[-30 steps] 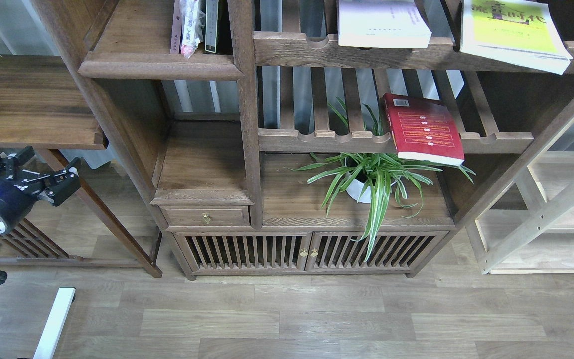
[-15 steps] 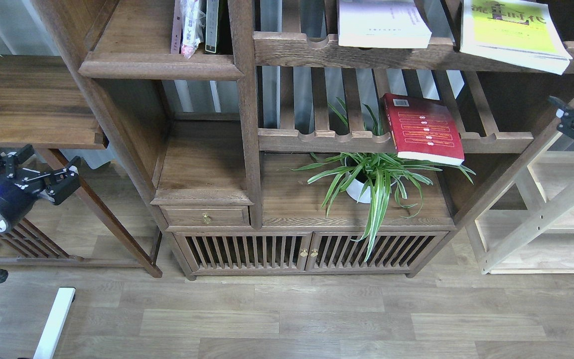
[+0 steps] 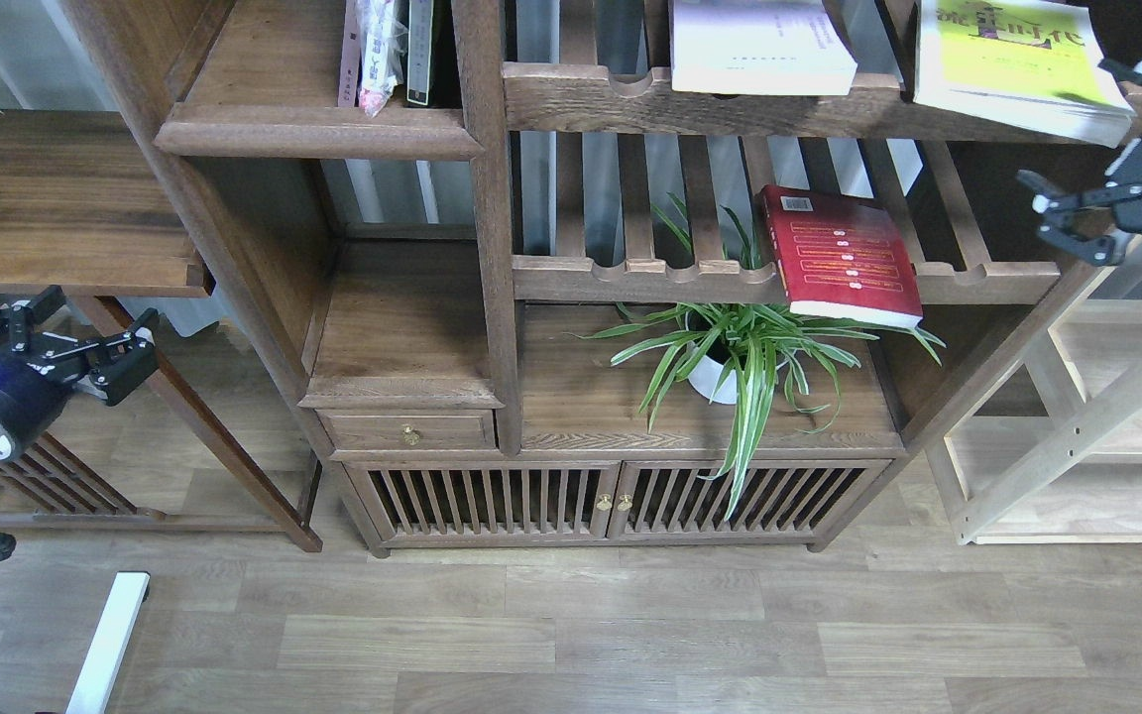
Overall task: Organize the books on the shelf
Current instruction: 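Grasp the green-covered book on the top shelf with the right gripper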
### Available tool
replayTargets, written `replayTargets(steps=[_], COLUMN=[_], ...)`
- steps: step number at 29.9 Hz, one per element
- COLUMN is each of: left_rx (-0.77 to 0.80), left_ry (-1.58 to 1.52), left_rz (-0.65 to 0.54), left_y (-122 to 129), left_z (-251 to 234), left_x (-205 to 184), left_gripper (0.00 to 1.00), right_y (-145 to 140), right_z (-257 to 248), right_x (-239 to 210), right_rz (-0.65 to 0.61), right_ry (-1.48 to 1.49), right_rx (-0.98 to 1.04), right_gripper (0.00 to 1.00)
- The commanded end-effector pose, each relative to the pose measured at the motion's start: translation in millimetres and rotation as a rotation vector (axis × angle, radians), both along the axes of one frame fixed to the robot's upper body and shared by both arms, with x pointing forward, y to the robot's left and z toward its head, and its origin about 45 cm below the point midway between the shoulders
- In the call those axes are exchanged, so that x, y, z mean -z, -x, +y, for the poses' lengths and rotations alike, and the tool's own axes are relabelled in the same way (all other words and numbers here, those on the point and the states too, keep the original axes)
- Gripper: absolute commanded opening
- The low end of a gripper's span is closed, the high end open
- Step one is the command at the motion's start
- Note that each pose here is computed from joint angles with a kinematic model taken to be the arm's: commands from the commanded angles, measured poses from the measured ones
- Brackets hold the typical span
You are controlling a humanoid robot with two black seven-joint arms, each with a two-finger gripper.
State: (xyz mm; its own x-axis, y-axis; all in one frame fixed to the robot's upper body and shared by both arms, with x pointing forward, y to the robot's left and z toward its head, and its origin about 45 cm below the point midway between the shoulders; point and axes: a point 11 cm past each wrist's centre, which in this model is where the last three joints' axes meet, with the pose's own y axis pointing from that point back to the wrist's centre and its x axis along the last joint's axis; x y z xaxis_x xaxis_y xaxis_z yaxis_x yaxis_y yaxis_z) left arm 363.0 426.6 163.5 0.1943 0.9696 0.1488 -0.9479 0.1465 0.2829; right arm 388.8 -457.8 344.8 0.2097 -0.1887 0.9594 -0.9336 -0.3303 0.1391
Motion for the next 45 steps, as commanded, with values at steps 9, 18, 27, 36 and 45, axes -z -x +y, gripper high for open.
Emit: replayTargets(steps=[9,18,27,36,45], left_rx=[-0.004,-0.005,-0.010,-0.021,-0.026], left_ry=[0.000,0.001,-0.003,-0.013,-0.016], left_rz=[-0.006,-0.006,-0.006,-0.009,-0.007], left_y=[1,2,2,2,3], left_z=[2,2,4,6,7], left_x=[0,1,1,1,2], left_gripper=[1.00,1.00,1.00,1.00,1.00], right_y=[-23,-37,-35,-32,-30], right_z=[7,6,3,-2,-5], right_x=[5,-7,-11,-12,-13], right_rz=[-0.006,-0.044,-0.053,-0.033,-0.027], right_ry=[0.071,0.121,0.153,0.152,0.144], right_rx=[-0.013,-0.006,-0.010,-0.003,0.006], right_gripper=[1.00,0.93,0.50,0.38,0.00])
